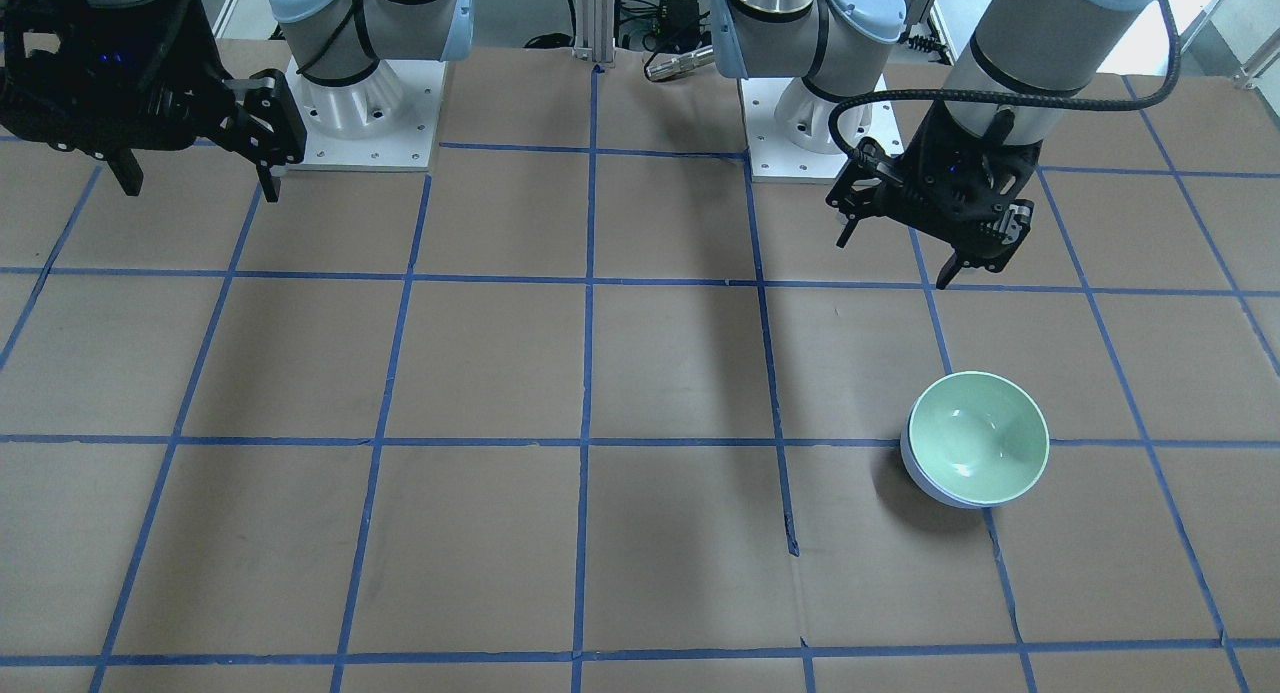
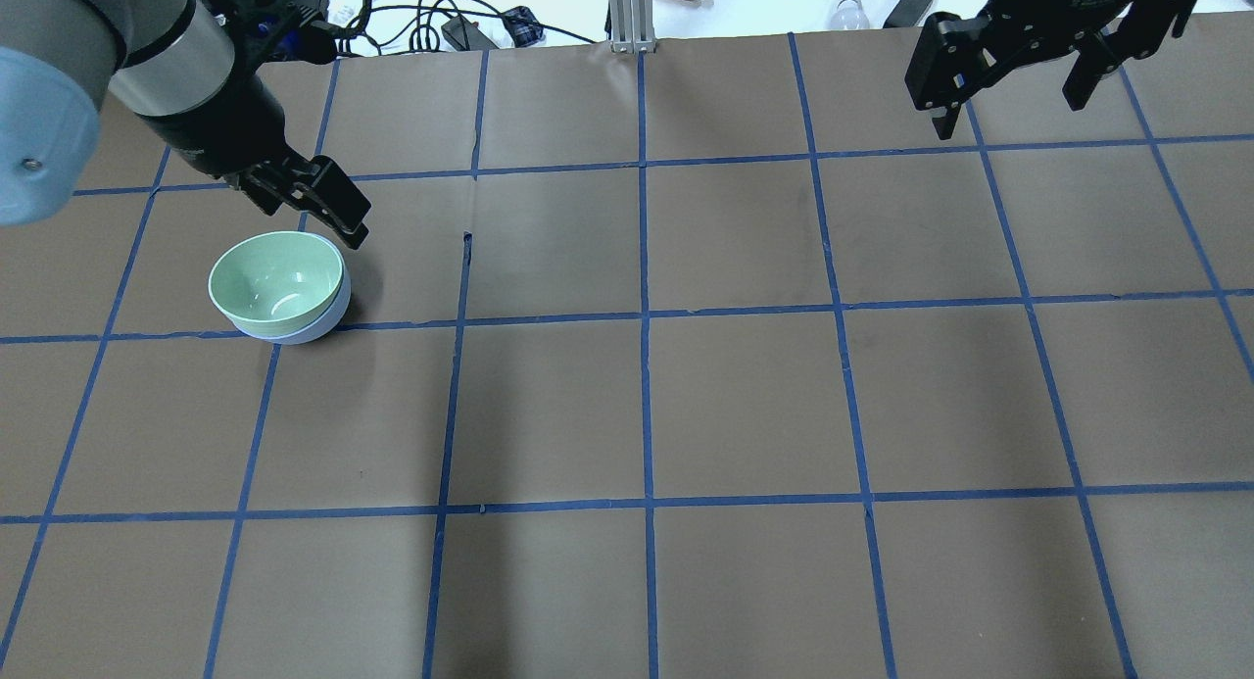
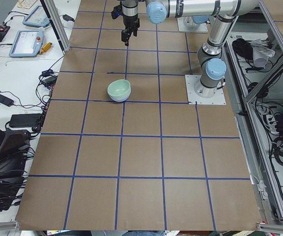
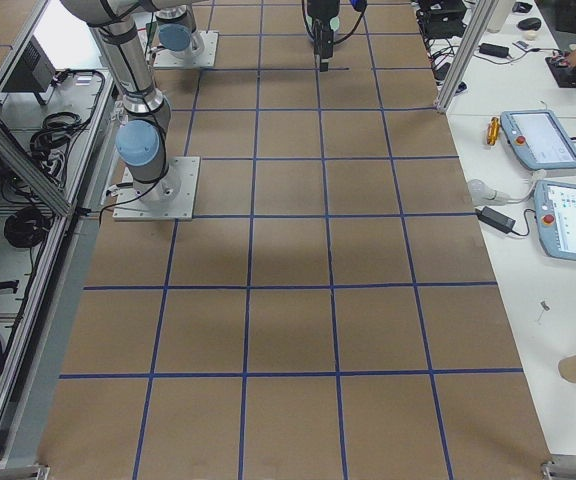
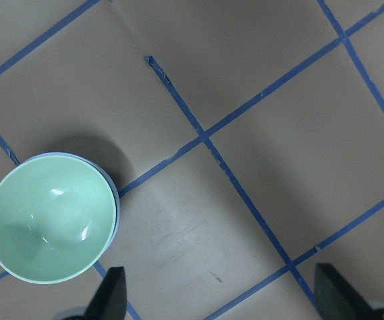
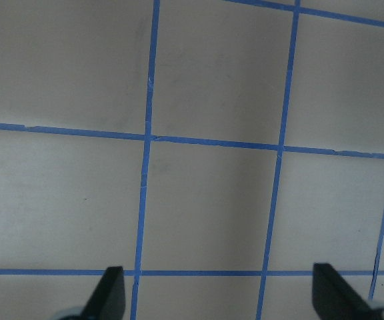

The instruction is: Stack green bowl on blue bowl

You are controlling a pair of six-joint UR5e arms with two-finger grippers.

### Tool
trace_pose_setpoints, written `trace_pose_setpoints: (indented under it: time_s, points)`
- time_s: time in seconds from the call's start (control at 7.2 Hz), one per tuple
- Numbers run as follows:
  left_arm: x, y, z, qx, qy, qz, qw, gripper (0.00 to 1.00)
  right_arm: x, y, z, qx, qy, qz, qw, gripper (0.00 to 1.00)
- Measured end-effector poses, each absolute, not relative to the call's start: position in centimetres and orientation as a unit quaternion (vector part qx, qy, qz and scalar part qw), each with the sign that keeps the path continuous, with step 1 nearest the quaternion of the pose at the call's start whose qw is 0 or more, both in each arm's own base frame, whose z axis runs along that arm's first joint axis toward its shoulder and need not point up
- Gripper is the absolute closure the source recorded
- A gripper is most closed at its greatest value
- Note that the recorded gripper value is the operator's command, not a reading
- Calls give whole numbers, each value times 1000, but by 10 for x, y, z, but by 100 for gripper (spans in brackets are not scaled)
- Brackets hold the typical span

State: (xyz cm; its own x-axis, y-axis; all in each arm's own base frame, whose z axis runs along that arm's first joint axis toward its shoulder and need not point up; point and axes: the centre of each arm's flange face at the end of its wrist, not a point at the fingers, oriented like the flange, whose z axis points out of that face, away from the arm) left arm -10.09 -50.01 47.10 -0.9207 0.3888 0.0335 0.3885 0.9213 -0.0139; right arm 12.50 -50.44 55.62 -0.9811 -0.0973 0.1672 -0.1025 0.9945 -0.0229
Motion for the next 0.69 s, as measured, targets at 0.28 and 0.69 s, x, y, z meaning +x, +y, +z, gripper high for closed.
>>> trace_pose_setpoints:
  time_s: [0.28,0.69]
  points:
    - [-119,-492,476,-129,-992,-1,4,0,125,-504,556,50,-995,16,83,0]
    - [-137,-477,486,-110,-994,-1,-6,0,125,-504,556,50,-995,16,83,0]
